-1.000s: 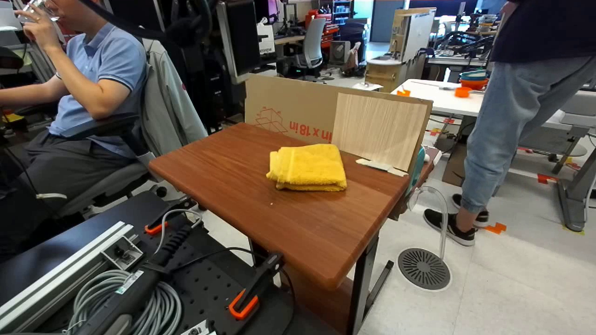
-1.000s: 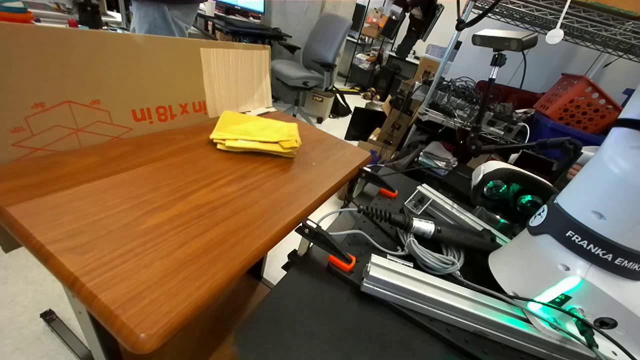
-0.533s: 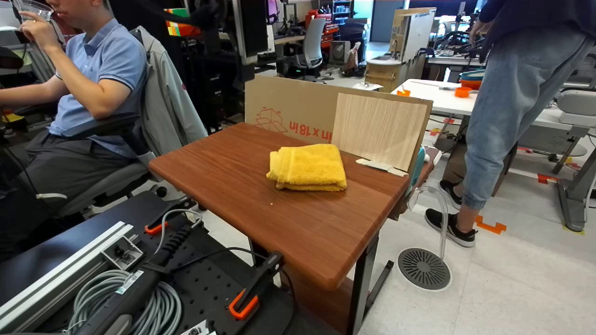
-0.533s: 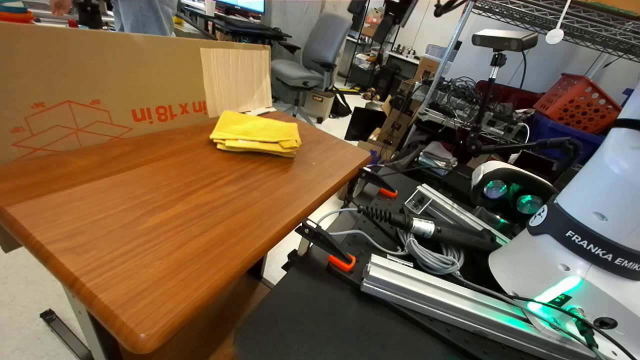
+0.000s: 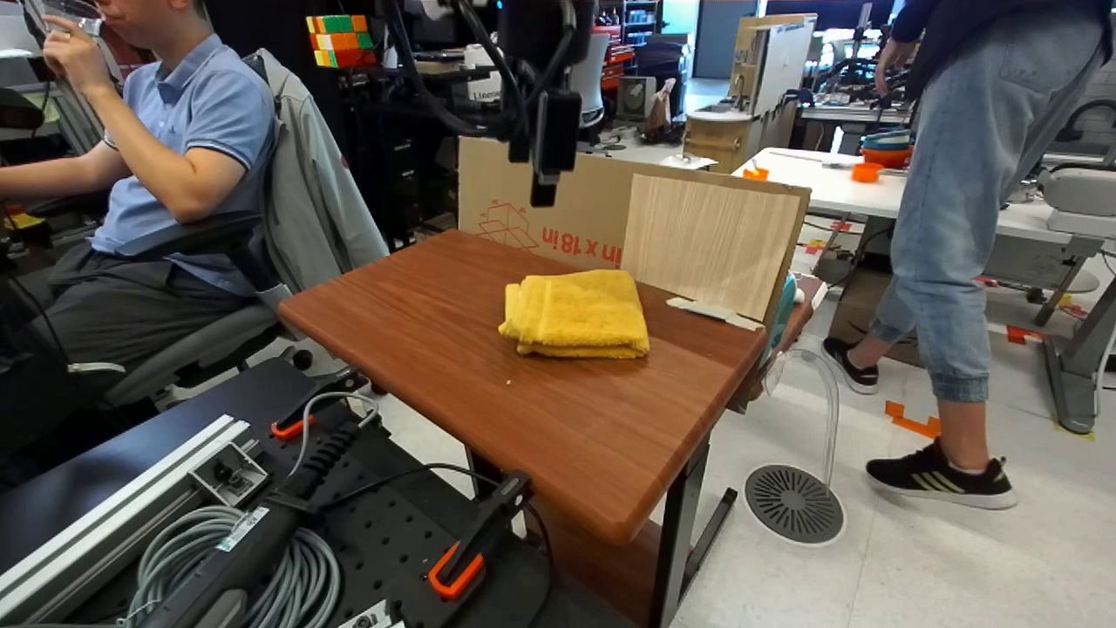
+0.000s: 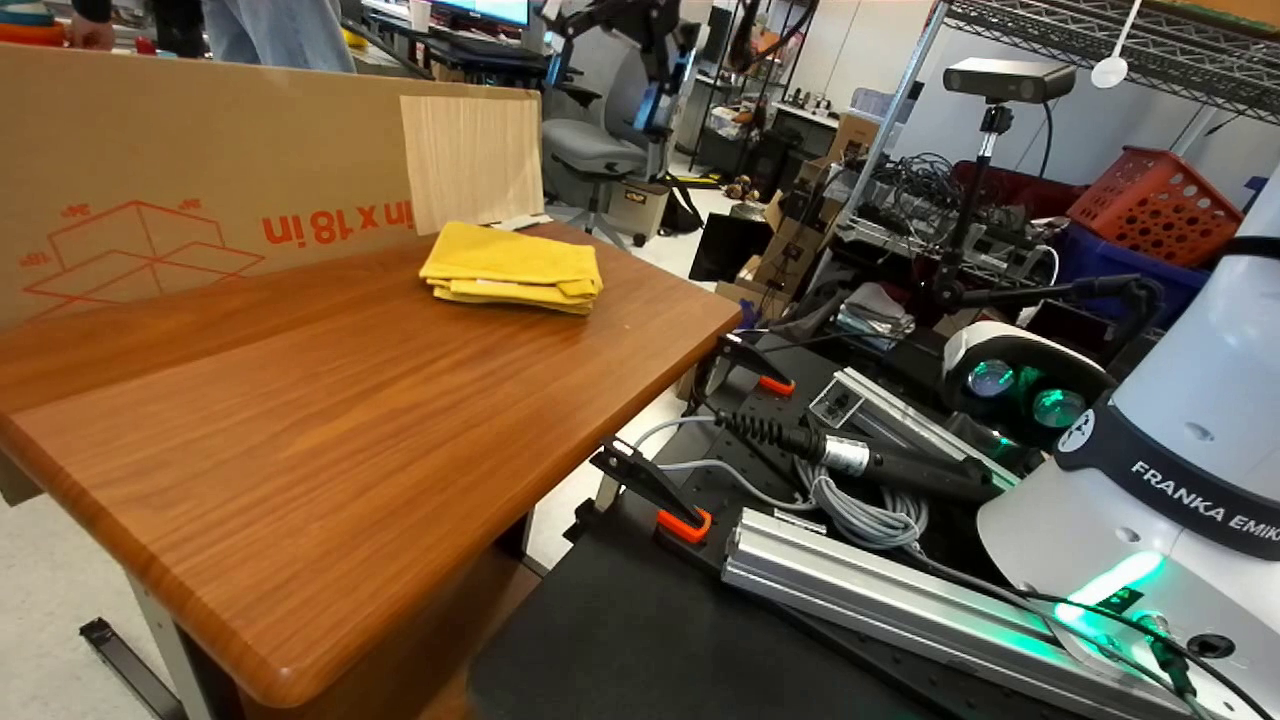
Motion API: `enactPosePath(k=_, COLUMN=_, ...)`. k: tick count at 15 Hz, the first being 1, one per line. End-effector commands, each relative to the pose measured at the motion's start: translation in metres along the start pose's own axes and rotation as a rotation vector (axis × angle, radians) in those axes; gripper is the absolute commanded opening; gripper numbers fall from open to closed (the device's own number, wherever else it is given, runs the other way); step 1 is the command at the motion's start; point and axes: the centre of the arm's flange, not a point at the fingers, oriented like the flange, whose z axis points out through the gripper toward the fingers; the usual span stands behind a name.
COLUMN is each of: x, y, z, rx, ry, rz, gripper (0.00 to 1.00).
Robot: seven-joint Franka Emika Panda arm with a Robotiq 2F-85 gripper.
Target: Use the towel to wipe the desk
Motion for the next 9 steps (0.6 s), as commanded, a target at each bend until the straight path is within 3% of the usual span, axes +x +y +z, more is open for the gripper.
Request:
enactPosePath(k=1, x=0.078, y=-0.019, z=0.051, rx=-0.012, ry=0.042, rz=0.148, gripper=1.0)
enactPosePath(k=4, x=0.115, y=-0.021, z=0.095, rx=-0.029, ry=0.084, rz=0.204, gripper=1.0)
enactPosePath(k=9, x=0.13, y=-0.028, z=0.139, rx=-0.053, ry=0.061, rz=0.247, gripper=1.0)
